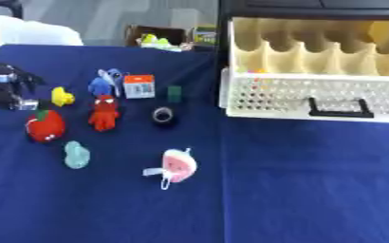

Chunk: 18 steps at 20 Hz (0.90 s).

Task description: Pick up objects from table and place into drawer.

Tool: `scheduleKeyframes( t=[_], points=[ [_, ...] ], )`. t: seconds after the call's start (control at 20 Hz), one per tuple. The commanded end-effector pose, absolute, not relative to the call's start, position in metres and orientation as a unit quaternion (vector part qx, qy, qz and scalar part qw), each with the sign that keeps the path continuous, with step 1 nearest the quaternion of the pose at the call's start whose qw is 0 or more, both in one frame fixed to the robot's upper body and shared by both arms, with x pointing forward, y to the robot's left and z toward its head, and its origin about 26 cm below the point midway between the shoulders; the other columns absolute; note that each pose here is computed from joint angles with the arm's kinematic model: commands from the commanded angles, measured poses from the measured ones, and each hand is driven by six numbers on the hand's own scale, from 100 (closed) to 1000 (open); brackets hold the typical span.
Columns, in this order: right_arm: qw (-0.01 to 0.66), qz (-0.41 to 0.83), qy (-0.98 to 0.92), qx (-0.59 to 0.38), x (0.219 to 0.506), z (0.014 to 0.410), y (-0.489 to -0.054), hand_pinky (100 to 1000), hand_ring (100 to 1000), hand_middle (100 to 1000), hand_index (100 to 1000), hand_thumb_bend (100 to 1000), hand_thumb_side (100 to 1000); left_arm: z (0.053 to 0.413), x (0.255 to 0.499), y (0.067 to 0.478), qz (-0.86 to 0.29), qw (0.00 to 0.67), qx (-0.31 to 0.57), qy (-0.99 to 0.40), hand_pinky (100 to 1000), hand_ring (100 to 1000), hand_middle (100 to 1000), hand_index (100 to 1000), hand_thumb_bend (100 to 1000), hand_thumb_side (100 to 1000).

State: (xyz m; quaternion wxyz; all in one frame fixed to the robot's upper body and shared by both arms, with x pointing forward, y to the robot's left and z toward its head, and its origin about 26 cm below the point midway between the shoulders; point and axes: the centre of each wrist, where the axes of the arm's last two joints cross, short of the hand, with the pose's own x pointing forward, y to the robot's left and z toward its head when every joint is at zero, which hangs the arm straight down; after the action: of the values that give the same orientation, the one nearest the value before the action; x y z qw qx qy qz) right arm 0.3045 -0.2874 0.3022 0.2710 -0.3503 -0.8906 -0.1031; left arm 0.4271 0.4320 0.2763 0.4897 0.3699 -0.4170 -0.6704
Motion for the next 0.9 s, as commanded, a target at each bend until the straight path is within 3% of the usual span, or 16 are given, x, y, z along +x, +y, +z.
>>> scheduleKeyframes(
  t=[0.05, 0.35, 0.65, 0.9],
  points=[
    [0.257, -0.105, -0.895, -0.349, 0.300, 0.311, -0.290, 783, 527, 451, 774, 100, 1000, 0.294, 0.418, 0.444, -0.711, 0.473, 0.368, -0.367, 597, 716, 761, 969, 510, 952],
    [0.256, -0.106, -0.897, -0.345, 0.300, 0.311, -0.290, 784, 526, 449, 770, 100, 1000, 0.286, 0.417, 0.446, -0.723, 0.460, 0.383, -0.345, 591, 708, 748, 958, 489, 874],
    [0.258, -0.105, -0.898, -0.341, 0.300, 0.311, -0.290, 783, 523, 441, 761, 100, 1000, 0.272, 0.419, 0.447, -0.730, 0.453, 0.385, -0.337, 580, 706, 777, 985, 411, 749],
    [0.261, -0.107, -0.898, -0.339, 0.300, 0.310, -0.291, 781, 520, 435, 754, 100, 1000, 0.267, 0.420, 0.446, -0.738, 0.446, 0.373, -0.342, 562, 697, 780, 989, 407, 768]
  ],
)
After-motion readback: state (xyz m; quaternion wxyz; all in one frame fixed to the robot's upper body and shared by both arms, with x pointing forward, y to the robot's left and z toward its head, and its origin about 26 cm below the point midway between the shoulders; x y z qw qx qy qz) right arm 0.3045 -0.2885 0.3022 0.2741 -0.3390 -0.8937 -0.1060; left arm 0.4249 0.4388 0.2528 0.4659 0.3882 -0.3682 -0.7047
